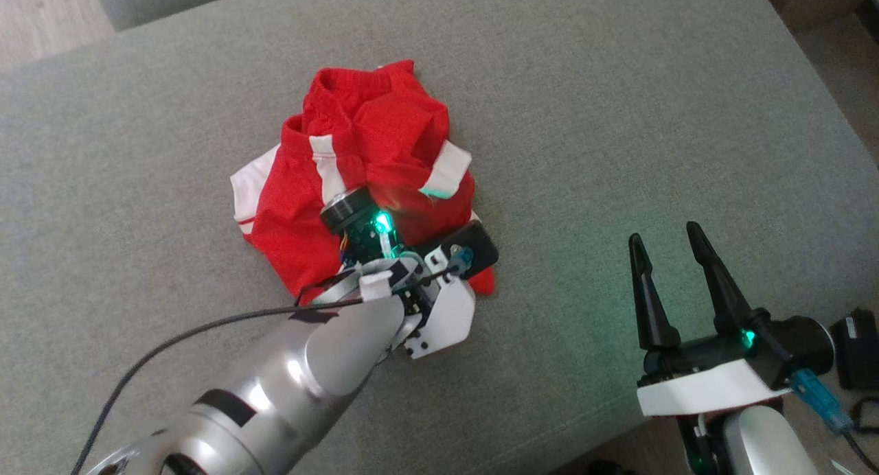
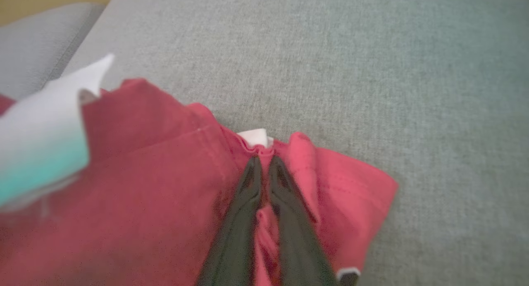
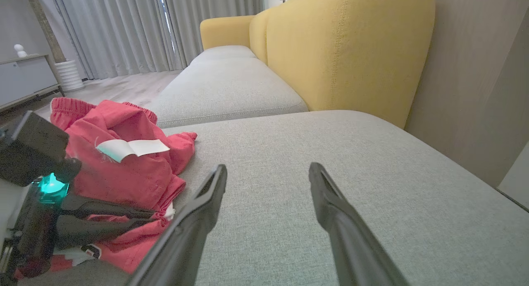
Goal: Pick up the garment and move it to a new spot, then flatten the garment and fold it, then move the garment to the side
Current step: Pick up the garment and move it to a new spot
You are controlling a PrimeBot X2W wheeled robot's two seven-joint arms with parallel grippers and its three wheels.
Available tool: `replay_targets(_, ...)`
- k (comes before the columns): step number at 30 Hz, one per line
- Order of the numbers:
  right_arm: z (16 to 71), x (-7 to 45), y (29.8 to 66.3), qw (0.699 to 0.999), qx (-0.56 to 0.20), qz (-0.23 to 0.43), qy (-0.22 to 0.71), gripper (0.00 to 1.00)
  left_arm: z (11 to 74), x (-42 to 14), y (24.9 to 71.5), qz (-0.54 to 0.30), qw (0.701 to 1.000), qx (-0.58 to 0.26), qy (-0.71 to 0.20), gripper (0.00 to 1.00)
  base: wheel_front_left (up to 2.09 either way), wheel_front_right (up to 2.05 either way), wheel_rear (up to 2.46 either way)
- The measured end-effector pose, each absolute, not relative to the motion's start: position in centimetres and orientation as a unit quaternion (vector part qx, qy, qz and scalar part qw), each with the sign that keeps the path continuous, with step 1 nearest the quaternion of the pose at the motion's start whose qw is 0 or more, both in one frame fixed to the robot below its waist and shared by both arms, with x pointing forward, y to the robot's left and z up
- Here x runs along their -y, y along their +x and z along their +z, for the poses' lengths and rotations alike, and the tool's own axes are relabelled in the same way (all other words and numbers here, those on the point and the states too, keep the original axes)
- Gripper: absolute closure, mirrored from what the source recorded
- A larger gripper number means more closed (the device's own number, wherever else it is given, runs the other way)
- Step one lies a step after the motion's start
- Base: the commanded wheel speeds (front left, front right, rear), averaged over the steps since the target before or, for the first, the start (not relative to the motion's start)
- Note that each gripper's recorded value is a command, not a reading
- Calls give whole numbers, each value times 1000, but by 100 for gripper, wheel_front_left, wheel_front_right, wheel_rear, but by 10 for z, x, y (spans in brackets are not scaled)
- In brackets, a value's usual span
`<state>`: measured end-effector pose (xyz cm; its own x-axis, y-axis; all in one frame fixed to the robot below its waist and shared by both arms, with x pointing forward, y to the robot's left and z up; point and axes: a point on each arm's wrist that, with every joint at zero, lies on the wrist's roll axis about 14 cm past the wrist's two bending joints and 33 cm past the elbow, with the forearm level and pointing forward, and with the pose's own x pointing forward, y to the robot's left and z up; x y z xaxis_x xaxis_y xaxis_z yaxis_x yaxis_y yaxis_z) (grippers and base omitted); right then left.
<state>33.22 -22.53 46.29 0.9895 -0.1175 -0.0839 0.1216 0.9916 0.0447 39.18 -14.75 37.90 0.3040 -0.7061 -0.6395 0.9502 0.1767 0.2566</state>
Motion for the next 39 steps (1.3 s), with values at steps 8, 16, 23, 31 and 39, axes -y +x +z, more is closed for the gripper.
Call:
replay_targets(8, 475, 220, 326, 998, -19, -52, 32, 0, 443, 164, 391, -579, 779, -83, 226, 100, 0, 0, 0)
replay_targets(16, 484, 199, 313, 999, 1, -22, 46, 0, 622, 185, 414, -566, 797, 126, 168, 100, 0, 0, 0)
replay_targets(23, 485, 182, 314, 999, 5, 6, 52, 0, 756, 130, 460, -473, 823, 265, 169, 100, 0, 0, 0)
replay_targets(31, 481, 159, 326, 998, -1, 48, 50, 0, 862, 23, 488, -337, 854, 354, 177, 100, 0, 0, 0)
replay_targets(39, 482, 120, 346, 992, -2, 115, 51, 0, 853, -88, 502, -231, 895, 314, 216, 100, 0, 0, 0)
